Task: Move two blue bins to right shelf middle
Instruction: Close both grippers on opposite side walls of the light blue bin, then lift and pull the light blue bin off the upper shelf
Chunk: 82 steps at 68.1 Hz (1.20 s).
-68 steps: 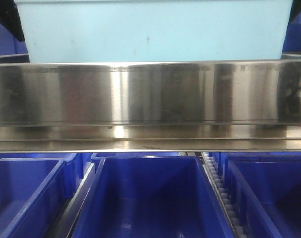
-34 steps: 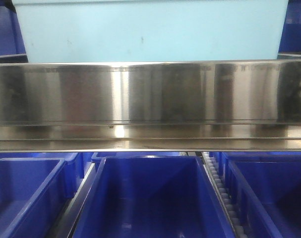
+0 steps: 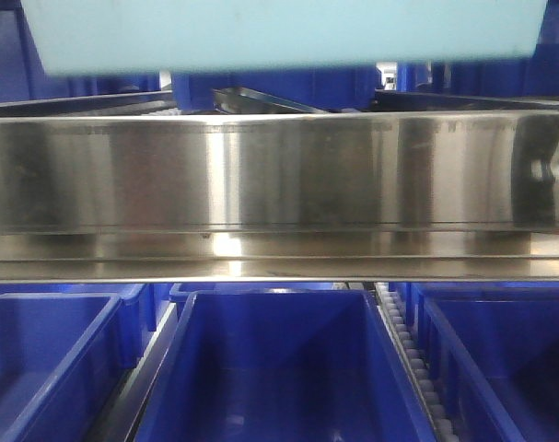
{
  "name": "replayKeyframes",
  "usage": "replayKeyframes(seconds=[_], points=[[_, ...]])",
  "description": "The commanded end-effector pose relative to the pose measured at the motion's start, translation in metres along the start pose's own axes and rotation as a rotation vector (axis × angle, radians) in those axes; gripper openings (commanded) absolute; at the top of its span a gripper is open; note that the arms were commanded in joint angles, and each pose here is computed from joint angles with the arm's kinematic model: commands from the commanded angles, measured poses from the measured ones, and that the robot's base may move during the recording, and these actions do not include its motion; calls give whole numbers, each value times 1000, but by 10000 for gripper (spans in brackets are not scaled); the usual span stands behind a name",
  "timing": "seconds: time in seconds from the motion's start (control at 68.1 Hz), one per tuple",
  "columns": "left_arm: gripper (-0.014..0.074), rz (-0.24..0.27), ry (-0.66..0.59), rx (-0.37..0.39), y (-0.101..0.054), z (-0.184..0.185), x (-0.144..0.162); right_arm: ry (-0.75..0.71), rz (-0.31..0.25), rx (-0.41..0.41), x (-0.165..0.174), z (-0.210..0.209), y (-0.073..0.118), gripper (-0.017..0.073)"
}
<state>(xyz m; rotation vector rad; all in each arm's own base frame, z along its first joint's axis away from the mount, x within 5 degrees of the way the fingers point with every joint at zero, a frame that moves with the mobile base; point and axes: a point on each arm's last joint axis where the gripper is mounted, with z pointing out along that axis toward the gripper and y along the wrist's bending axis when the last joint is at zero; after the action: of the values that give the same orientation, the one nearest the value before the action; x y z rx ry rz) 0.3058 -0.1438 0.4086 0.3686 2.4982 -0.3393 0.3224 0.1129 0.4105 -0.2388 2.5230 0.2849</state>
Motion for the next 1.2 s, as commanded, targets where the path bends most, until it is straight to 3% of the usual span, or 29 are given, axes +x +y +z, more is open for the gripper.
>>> replayKeyframes(seconds=[0.0, 0.426, 1.19], points=[[-111, 5, -123, 33, -4, -37, -1, -128, -29, 14, -3, -31, -2, -153], [-111, 11, -375, 91, -10, -113, 9, -364, -42, -31, -8, -109, 6, -153], [-111, 14, -370, 82, -9, -111, 9, -388, -42, -34, -12, -108, 7, -153]])
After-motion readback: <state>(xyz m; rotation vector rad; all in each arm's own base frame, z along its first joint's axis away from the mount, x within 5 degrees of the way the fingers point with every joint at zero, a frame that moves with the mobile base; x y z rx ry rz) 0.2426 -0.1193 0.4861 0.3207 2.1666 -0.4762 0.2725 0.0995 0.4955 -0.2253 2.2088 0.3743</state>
